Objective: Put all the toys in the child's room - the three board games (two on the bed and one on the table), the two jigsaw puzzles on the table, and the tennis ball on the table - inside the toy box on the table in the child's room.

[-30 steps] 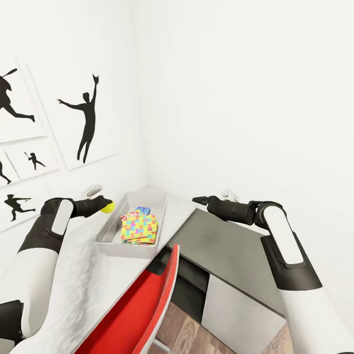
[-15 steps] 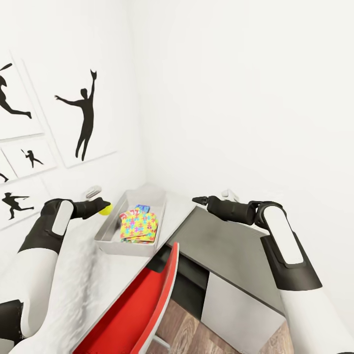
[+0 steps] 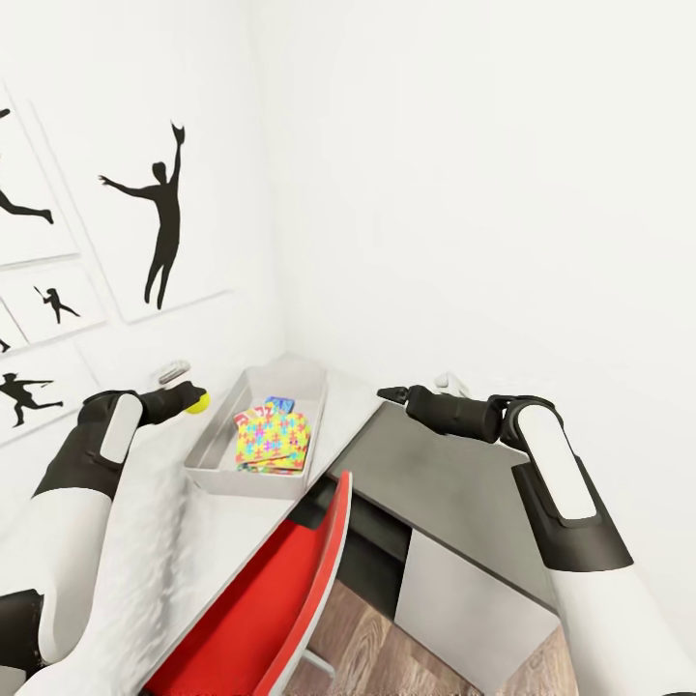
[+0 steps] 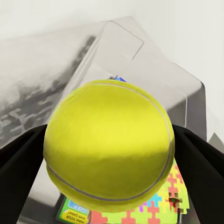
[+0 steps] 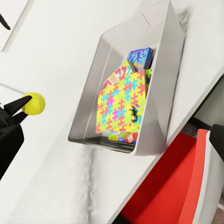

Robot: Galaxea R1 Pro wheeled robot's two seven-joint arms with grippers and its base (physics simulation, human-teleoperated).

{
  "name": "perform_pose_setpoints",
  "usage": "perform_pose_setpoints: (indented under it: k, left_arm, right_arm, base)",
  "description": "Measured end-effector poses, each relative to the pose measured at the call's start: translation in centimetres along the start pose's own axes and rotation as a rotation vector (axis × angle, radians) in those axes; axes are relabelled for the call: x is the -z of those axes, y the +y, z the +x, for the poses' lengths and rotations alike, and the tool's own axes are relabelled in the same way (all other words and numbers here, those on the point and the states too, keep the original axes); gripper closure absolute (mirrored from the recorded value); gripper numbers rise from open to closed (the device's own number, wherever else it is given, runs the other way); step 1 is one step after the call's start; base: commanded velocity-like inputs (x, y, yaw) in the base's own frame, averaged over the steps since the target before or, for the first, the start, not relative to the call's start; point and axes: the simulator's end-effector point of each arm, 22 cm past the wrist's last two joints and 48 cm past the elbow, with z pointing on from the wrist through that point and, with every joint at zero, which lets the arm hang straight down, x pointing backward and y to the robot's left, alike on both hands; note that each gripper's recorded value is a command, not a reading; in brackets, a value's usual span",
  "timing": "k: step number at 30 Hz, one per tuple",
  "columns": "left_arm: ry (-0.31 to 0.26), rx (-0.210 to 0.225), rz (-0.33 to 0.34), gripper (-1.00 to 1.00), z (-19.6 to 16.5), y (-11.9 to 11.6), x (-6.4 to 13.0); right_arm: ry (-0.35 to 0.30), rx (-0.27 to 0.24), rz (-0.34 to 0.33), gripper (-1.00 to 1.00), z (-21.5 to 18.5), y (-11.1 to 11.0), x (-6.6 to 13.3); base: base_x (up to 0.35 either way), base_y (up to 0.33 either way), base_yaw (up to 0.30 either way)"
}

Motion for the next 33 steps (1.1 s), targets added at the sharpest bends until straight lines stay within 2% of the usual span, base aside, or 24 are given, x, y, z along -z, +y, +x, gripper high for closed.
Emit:
perform_pose_setpoints:
  k: [12, 19, 23, 27, 33]
  left_arm:
    - [0.014, -0.004, -0.010, 1.00, 0.9, 0.5, -0.9]
    - [0.027, -0.006, -0.011, 1.00, 1.7, 0.5, -1.5]
    - [0.033, -0.005, -0.013, 1.00, 2.0, 0.6, -1.8]
    - [0.038, -0.005, -0.017, 1.00, 2.3, 0.9, -2.1]
    - [0.045, -0.004, -0.022, 1.00, 2.8, 1.1, -2.5]
  right_arm:
    - [0.012, -0.008, 0.003, -1.00, 0.4, -0.7, -0.6]
    - [-0.060, 0.116, -0.075, -1.00, -5.1, 5.5, 0.0]
    - [-0.066, 0.144, -0.119, -1.00, -5.7, 8.5, -0.5]
    - [-0.066, 0.148, -0.138, -1.00, -5.8, 9.6, -0.9]
    - [-0.055, 0.143, -0.136, -1.00, -5.4, 9.2, -1.4]
  base:
    - [0.000, 0.000, 0.000]
    - [0.000, 0.000, 0.042]
    - [0.000, 0.000, 0.068]
    - [0.000, 0.000, 0.070]
    - [0.000, 0.000, 0.070]
